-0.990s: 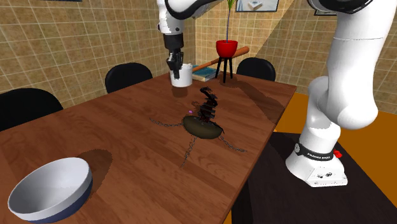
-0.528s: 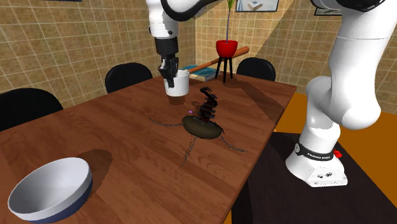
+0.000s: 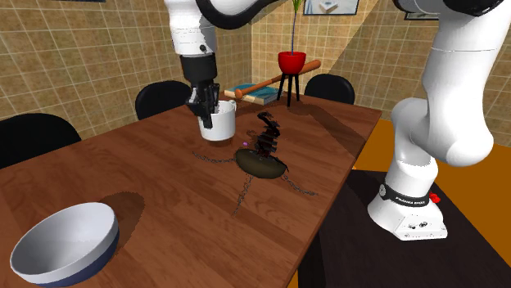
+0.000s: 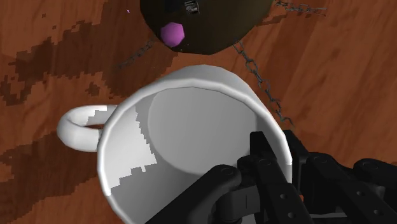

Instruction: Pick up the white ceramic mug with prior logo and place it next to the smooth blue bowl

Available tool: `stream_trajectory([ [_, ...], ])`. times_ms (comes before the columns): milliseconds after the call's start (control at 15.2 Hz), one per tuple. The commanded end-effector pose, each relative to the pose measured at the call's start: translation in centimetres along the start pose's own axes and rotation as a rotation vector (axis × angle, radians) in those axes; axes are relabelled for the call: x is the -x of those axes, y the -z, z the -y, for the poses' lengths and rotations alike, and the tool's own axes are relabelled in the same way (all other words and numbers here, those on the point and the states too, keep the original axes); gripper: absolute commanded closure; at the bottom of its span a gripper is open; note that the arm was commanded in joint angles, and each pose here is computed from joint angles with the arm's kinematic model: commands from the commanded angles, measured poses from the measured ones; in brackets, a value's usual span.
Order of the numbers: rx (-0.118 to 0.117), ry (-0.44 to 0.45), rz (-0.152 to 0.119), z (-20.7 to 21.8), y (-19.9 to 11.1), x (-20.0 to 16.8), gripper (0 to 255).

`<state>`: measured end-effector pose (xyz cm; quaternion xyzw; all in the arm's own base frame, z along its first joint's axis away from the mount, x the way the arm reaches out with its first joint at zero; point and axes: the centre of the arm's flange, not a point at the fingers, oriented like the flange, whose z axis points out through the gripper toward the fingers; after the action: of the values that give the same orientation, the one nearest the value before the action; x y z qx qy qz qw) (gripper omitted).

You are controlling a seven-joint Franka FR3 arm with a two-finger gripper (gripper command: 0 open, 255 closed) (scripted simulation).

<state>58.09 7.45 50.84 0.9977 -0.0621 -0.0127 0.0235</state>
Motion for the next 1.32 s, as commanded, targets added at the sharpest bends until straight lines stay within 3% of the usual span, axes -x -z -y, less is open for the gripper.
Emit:
stream_trajectory([
  [0,0.0,-0.001,0.0,2.5,0.5,0.4,255],
  [1254,0.0,-0.001,0.0,27.4,1.7,2.9,255],
])
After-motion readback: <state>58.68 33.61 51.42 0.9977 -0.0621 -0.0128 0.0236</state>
